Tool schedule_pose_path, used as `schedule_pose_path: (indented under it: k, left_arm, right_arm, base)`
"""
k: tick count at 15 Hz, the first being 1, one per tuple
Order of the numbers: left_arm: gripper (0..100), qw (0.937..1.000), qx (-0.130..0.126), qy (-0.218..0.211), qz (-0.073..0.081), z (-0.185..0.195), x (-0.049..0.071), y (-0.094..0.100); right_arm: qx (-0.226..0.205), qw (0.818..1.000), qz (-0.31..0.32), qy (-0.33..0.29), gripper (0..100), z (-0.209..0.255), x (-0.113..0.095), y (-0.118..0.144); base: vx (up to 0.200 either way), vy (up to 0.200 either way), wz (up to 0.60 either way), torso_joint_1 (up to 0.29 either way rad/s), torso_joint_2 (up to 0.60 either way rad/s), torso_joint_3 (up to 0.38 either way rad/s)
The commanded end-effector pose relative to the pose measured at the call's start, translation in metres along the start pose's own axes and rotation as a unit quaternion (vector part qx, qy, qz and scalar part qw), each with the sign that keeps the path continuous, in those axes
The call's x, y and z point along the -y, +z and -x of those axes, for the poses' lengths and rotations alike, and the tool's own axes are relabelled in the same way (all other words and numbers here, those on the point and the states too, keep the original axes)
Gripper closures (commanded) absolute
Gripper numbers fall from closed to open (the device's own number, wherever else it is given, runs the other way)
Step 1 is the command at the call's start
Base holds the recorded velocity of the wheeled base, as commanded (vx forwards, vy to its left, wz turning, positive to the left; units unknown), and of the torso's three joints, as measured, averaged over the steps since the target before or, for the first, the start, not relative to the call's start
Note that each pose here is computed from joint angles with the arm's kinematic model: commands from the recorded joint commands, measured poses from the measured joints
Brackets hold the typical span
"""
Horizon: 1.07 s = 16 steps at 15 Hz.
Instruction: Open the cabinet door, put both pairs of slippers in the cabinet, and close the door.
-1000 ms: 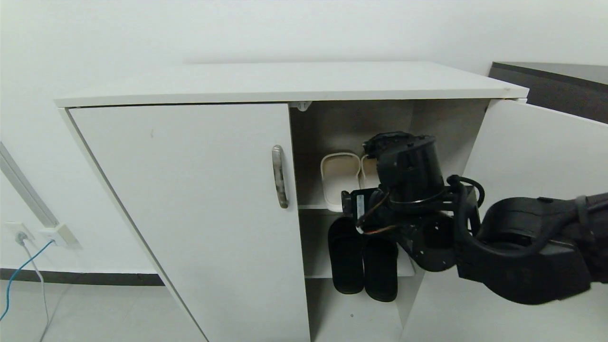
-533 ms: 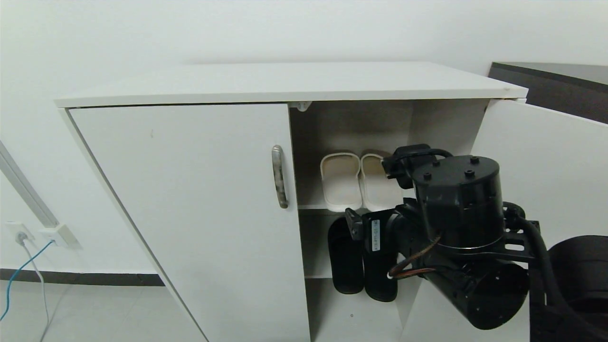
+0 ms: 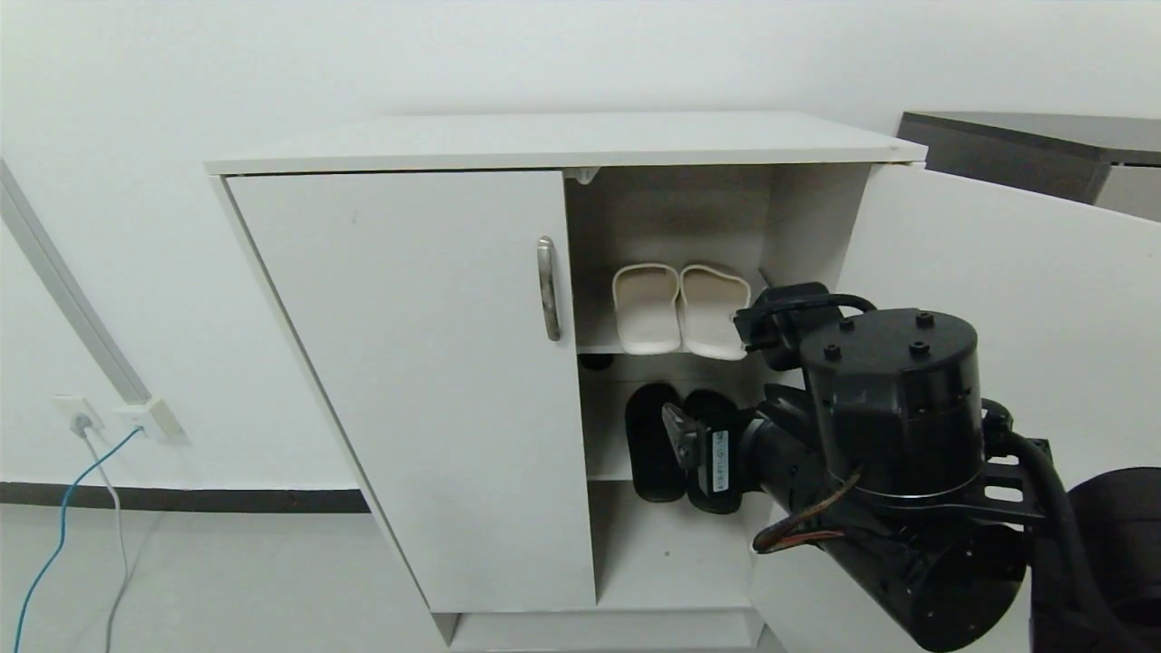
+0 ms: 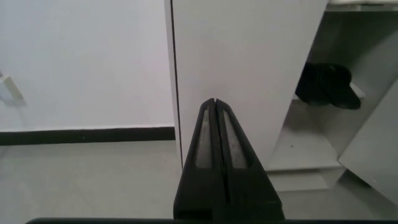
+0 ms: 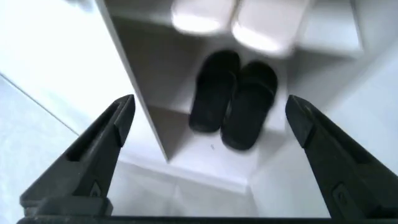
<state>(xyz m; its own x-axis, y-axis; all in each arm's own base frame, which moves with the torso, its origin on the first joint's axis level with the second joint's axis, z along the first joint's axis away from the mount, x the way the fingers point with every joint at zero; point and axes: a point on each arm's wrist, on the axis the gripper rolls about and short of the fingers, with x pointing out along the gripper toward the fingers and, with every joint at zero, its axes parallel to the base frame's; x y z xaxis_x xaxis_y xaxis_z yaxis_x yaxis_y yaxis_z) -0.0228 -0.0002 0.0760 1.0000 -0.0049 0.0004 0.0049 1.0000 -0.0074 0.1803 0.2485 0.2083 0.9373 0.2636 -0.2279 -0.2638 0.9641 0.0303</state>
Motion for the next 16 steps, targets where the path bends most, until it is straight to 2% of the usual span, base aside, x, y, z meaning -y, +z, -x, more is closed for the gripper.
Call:
schedule_pose_path:
  k: [1, 7, 16]
  left_arm:
    - [100, 1.0000, 0.001, 0.001, 0.000, 0.000, 0.000, 0.000]
    - [100, 1.0000, 0.001, 0.001, 0.000, 0.000, 0.000, 0.000]
    - [100, 1.0000, 0.001, 0.000, 0.000, 0.000, 0.000, 0.000]
  right_arm:
    - [-0.011, 1.000, 0.010, 0.002, 100, -0.001, 0.001, -0.008]
    - [-0.024, 0.998, 0.052, 0.032, 100, 0.001, 0.010, -0.037]
    - [-0.027, 0.997, 0.057, 0.031, 100, 0.001, 0.010, -0.041]
  base:
    - [-0.200, 0.000, 0.00, 0.002, 0.00, 0.007]
    - [-0.200, 0.000, 0.00, 0.002, 0.00, 0.003]
    - [0.000, 0.000, 0.00, 0.000, 0.00, 0.000]
